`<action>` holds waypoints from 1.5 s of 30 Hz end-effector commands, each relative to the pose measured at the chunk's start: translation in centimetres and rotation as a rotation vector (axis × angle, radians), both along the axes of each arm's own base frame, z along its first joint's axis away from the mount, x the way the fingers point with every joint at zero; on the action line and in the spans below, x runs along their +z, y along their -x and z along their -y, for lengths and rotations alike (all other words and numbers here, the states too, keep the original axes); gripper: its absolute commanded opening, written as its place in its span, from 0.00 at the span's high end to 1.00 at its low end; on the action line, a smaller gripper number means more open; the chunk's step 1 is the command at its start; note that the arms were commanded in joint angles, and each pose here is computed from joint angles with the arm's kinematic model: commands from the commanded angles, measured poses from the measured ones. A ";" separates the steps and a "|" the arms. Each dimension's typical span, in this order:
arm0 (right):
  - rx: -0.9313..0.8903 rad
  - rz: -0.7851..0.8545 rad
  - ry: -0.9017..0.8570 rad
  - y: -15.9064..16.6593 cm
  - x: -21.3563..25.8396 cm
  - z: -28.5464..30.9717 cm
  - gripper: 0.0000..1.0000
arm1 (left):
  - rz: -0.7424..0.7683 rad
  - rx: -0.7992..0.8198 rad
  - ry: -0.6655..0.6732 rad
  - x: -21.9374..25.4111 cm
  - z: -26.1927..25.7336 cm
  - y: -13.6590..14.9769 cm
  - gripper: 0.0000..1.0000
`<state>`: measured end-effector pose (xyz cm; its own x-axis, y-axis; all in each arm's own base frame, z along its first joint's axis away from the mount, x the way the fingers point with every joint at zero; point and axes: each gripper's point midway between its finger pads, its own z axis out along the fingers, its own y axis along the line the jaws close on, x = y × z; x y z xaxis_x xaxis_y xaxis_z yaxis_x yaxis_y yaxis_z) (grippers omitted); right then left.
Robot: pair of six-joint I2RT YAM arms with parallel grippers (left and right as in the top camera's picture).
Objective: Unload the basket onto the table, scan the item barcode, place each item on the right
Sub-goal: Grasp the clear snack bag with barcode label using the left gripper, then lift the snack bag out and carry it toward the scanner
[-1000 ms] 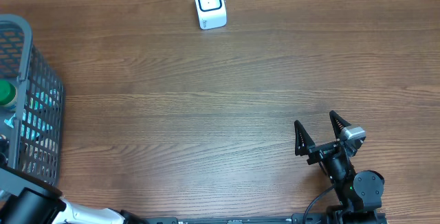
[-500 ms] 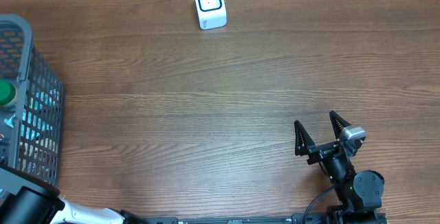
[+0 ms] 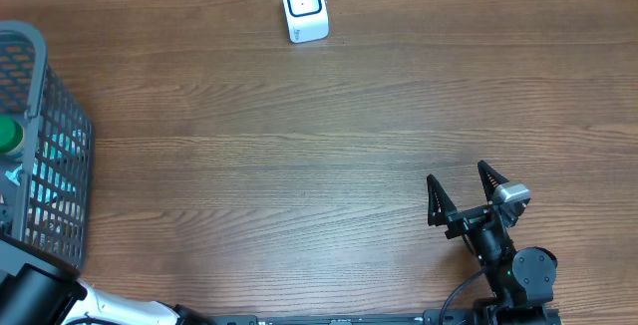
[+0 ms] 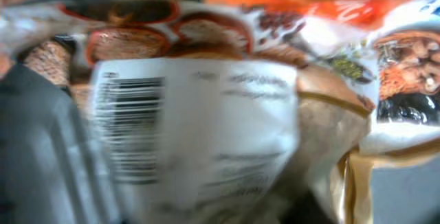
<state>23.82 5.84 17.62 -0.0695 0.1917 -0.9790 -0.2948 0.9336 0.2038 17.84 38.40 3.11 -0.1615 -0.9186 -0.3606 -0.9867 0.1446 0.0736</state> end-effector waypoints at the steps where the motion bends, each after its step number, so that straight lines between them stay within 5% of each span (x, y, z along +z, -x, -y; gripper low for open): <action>1: -0.005 0.006 0.003 0.0 -0.2 0.1 0.00 | -0.090 -0.001 0.115 -4.3 2.2 1.8 0.93; 16: -0.005 0.006 0.003 0.0 -0.2 0.1 0.00 | 0.018 -0.026 0.121 0.2 2.8 0.2 0.96; 25: -0.005 0.006 0.003 0.0 -0.2 0.1 0.00 | 0.351 -0.113 -0.121 15.3 2.4 -3.9 0.96; 35: -0.005 0.006 0.003 0.0 -0.2 0.1 0.00 | 1.093 -0.281 -0.141 33.5 9.2 -11.5 0.96; 45: -0.005 0.006 0.003 0.0 -0.2 0.1 0.00 | 1.278 -0.718 -0.225 42.9 23.5 -16.1 0.96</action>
